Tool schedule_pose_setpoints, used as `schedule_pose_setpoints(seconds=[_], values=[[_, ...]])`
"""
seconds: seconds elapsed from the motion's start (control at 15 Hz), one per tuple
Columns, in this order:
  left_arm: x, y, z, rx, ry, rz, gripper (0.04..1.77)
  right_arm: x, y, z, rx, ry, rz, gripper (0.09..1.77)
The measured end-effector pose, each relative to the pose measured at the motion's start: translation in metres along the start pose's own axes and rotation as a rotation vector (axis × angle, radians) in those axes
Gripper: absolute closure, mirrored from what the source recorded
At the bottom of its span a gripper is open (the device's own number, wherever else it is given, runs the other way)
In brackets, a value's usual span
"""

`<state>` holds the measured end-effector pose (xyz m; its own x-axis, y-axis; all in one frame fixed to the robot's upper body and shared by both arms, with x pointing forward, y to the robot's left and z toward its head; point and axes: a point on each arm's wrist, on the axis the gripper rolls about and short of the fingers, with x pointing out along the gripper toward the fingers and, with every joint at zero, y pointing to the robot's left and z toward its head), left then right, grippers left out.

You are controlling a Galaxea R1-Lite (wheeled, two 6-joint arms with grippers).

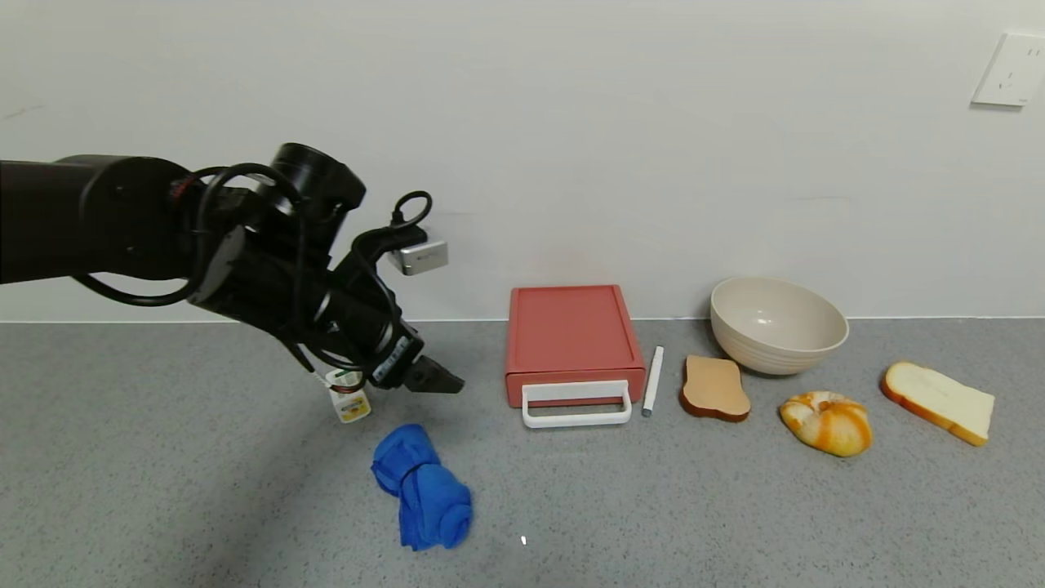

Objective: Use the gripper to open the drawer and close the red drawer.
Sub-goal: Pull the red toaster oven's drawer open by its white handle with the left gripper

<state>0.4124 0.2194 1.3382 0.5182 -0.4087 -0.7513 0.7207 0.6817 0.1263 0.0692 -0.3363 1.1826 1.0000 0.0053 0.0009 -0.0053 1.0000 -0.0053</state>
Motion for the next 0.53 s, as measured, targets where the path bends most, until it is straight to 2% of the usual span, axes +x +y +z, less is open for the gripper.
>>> schedule_pose_setpoints(seconds=[0.2,0.53], values=[[0.034,-0.02,0.019,0.079,0.011,-0.069,0.09,0.0,0.0,0.0,0.0,0.0,0.0,0.15],[0.077,-0.057,0.034,0.164,0.025,-0.191,0.09,0.0,0.0,0.0,0.0,0.0,0.0,0.15]])
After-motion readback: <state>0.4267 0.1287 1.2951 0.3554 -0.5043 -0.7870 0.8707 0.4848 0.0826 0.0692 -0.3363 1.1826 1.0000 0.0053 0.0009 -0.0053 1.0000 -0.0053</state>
